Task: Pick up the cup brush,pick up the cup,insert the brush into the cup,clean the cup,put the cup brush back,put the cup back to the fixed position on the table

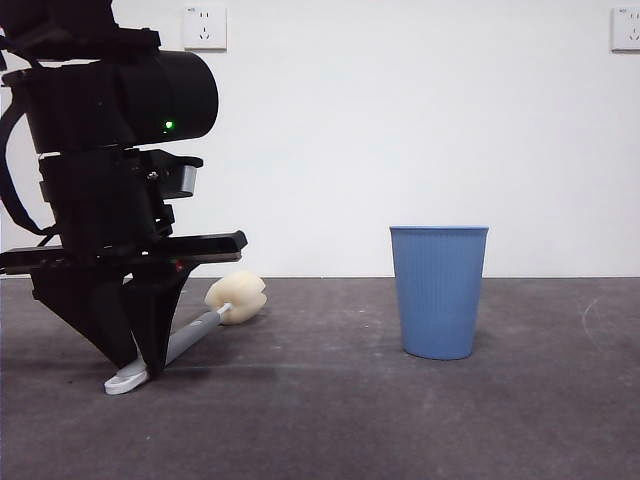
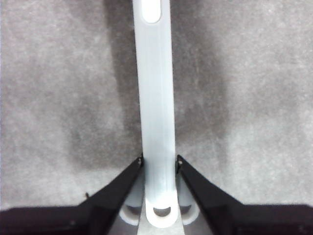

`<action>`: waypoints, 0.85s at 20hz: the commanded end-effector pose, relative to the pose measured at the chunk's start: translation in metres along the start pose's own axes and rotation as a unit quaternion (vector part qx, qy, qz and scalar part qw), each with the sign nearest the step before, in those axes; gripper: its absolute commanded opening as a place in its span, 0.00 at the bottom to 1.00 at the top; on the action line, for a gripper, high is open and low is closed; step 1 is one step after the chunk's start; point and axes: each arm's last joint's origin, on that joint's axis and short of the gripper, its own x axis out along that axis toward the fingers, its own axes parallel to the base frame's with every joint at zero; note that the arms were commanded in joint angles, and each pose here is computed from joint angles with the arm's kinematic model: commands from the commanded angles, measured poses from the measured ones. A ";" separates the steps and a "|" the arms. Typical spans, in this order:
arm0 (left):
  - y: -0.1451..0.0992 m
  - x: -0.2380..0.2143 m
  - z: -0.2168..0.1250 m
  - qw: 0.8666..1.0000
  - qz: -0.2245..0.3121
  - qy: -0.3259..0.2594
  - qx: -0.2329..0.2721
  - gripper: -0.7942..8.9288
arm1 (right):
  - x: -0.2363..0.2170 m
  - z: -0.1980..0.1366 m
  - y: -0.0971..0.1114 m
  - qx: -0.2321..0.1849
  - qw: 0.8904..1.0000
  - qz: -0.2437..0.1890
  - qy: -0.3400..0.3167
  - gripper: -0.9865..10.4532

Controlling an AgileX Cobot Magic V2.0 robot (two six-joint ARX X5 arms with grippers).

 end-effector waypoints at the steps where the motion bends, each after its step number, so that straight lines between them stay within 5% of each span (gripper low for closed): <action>1: 0.001 -0.004 0.001 1.000 -0.007 -0.004 0.012 0.07 | 0.000 0.001 0.000 0.000 1.000 0.001 -0.005 0.61; 6: 0.005 -0.042 0.005 0.997 -0.040 -0.065 0.024 0.07 | 0.008 0.009 -0.004 0.024 1.000 0.004 -0.003 0.61; 10: 0.012 -0.087 0.000 0.988 -0.062 -0.131 0.051 0.07 | 0.024 0.018 -0.010 0.023 0.997 0.069 0.021 0.61; 17: 0.027 -0.161 -0.025 0.960 -0.124 -0.243 0.061 0.07 | 0.075 0.010 -0.028 0.012 0.997 0.076 0.018 0.61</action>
